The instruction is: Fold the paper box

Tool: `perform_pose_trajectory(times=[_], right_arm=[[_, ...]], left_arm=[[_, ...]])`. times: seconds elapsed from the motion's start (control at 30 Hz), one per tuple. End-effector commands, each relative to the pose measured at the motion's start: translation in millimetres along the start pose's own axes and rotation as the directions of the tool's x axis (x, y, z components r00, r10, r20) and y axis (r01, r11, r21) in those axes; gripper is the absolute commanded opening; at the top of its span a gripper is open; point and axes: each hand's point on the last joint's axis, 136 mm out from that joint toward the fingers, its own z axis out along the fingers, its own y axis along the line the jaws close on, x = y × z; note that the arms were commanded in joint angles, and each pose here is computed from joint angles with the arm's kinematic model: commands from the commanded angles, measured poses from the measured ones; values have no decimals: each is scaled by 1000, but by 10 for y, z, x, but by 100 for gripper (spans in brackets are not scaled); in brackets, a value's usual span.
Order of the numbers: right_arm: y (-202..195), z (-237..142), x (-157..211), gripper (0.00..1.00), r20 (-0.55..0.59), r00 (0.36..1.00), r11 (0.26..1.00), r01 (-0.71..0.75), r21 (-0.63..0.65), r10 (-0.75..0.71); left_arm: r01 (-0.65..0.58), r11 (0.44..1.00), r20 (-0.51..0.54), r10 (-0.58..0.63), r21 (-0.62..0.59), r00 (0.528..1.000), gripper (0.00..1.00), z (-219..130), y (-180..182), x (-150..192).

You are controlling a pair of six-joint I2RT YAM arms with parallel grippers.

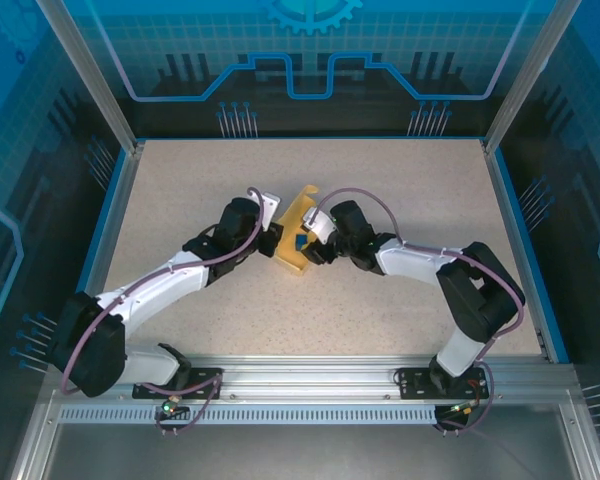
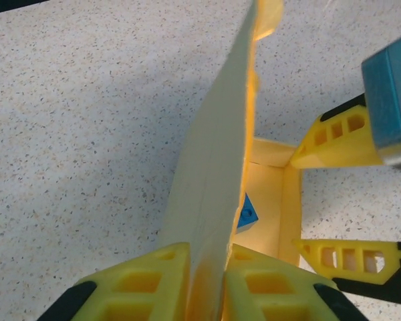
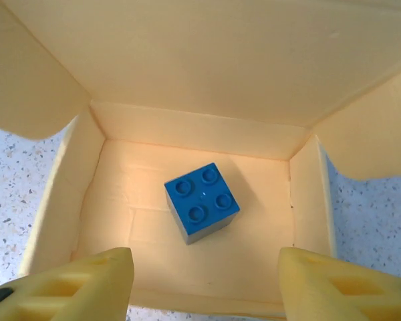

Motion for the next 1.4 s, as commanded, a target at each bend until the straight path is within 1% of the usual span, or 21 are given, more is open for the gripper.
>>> perform_pose_trajectory(times=[0.0,0.1,0.23,0.4,0.5,0.67,0.77,0.87,1.07,1.37], right_arm=[[8,84,-134,60,5,998,998,61,-19,-61],[22,180,-110,60,-10,998,997,54,-47,-54],[-4,285,-58,61,-41,999,997,23,-77,-27],[-54,349,-35,62,-108,992,994,-77,-72,69],[-118,353,15,63,-151,978,989,-150,-8,147],[-208,321,136,65,-245,939,967,-212,143,242],[-147,315,177,66,-281,910,947,-262,184,306],[-50,326,211,66,-290,885,926,-311,213,364],[-8,360,291,61,-279,850,888,-380,261,446],[-26,473,334,50,-278,834,871,-405,279,476]], left_arm=[[4,998,-15,-3,68,1000,14,13,-95,-54],[-4,997,-12,5,81,1000,10,-5,-98,-81],[-24,996,-18,25,82,1000,8,-46,-81,-104],[-11,997,-16,12,75,1000,7,-68,-57,-125],[-4,998,-12,4,62,1000,7,-73,-27,-135],[-1,999,2,1,49,1000,7,-92,-4,-156],[2,999,7,-3,51,1000,7,-101,-8,-171],[4,999,8,-5,48,1000,7,-106,0,-169],[9,999,9,-10,48,1000,7,-94,2,-162],[12,999,16,-13,52,1000,7,-123,-3,-172]])
